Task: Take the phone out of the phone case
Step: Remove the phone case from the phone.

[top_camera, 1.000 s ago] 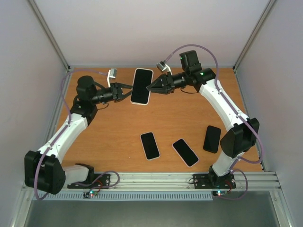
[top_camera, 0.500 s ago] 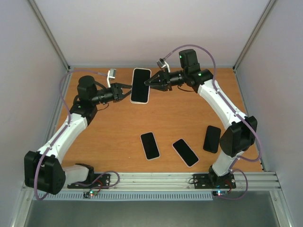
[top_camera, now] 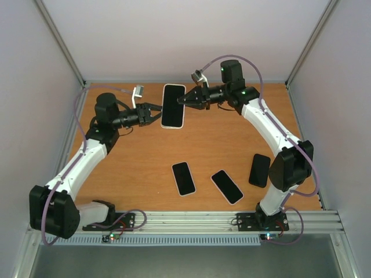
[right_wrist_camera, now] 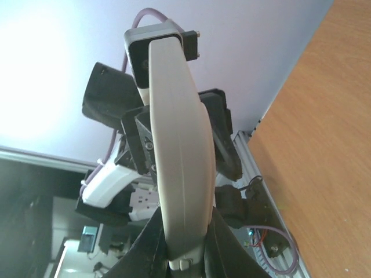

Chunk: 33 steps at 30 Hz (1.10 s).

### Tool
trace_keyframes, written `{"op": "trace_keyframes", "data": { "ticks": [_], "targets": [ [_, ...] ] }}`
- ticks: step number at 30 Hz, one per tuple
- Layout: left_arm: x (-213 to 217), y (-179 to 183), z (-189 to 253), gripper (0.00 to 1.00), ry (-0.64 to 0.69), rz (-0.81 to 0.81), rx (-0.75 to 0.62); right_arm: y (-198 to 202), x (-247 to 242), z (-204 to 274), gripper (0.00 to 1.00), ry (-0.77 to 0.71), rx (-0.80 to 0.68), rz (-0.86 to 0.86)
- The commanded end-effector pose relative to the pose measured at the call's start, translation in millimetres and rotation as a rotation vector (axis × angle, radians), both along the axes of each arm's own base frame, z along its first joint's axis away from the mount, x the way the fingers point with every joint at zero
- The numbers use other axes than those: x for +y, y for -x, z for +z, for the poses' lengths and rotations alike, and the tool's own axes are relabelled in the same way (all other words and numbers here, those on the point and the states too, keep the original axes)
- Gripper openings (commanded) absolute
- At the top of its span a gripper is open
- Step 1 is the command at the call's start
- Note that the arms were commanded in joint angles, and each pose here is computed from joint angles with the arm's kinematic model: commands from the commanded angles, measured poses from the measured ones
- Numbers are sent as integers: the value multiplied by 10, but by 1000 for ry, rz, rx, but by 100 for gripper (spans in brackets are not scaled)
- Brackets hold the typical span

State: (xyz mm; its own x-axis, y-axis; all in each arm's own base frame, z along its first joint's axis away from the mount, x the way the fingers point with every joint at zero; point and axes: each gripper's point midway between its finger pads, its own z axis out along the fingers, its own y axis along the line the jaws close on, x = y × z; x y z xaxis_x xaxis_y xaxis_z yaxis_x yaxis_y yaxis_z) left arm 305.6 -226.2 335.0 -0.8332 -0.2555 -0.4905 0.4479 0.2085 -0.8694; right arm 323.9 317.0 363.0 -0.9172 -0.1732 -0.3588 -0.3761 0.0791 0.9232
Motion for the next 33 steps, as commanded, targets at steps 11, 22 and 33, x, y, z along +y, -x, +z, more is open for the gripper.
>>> {"op": "trace_keyframes", "data": {
  "ticks": [11,22,33],
  "targets": [
    [-164,397,454,44,90,-204,-146,372,43,304,1,-146,-1,214],
    [-287,449,433,27,89,-241,-118,480,151,126,1,-118,49,254],
    [-188,315,399,0,98,-176,-86,429,56,122,14,-10,-62,171]
  ]
}}
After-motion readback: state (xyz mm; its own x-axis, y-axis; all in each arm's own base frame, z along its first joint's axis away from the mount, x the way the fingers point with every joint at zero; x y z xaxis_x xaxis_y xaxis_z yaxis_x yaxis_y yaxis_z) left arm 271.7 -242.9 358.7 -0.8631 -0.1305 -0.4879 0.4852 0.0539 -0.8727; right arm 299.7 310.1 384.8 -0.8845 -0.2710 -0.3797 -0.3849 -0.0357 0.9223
